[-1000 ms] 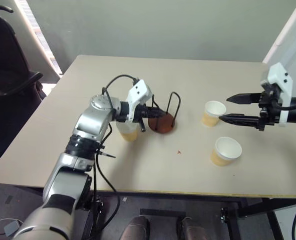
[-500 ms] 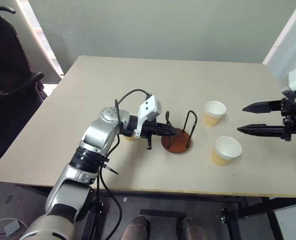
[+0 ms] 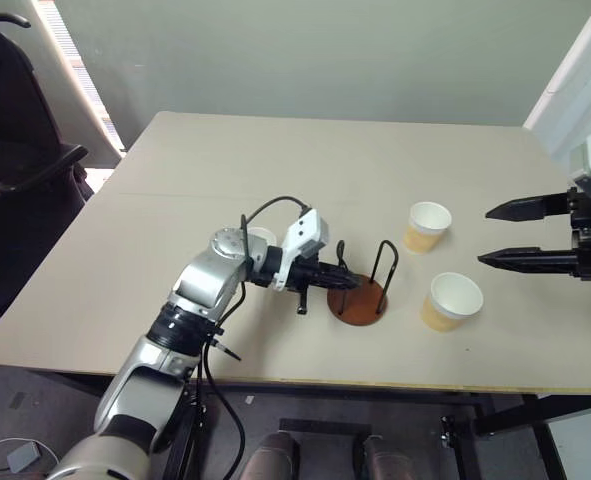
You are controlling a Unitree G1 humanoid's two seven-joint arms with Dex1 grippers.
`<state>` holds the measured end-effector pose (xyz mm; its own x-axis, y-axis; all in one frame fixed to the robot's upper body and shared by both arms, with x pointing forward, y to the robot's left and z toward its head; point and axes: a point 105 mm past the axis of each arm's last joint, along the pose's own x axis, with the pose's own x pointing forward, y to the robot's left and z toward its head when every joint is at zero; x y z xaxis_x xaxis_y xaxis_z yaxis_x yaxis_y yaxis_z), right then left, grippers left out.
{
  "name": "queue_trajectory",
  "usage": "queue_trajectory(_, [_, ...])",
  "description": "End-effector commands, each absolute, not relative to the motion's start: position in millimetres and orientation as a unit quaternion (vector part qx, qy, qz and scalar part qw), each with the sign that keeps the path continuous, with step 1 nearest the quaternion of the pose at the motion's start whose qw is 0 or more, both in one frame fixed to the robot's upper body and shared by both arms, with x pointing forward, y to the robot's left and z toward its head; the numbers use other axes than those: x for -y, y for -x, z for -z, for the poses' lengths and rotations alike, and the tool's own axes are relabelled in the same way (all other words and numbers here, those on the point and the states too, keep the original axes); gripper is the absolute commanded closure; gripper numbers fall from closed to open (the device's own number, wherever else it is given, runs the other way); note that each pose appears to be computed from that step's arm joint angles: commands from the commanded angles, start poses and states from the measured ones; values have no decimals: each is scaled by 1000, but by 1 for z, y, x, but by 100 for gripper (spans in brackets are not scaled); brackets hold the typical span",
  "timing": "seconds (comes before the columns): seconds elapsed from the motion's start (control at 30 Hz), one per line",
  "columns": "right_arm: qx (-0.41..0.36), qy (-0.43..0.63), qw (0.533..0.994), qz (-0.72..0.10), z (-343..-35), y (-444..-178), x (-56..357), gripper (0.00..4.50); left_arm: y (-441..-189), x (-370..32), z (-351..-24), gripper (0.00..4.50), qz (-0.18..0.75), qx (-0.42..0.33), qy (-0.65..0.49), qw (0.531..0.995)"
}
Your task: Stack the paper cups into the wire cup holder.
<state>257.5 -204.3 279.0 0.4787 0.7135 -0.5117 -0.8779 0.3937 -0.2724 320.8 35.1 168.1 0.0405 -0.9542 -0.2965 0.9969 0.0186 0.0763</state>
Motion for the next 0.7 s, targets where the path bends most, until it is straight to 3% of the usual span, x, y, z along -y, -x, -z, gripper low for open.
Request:
queue_trajectory(0.03, [-136, 273, 815, -493, -286, -259, 196, 74, -322, -38, -164, 387, 684, -80, -159, 707])
queue_trajectory(0.1, [-131, 274, 813, -497, -285, -262, 193, 74, -325, -40, -165, 338, 679, -74, -172, 710])
queue_trajectory(0.33, [-126, 286, 802, -510, -281, -277, 185, 74, -324, -66, -177, 83, 662, -55, -230, 711])
queue_trajectory(0.5, [-120, 298, 804, -501, -281, -300, 185, 74, -315, -81, -200, 83, 657, -42, -204, 724])
queue_trajectory(0.7, [-120, 316, 807, -484, -280, -337, 189, 74, -324, -108, -238, 83, 617, -26, -177, 766])
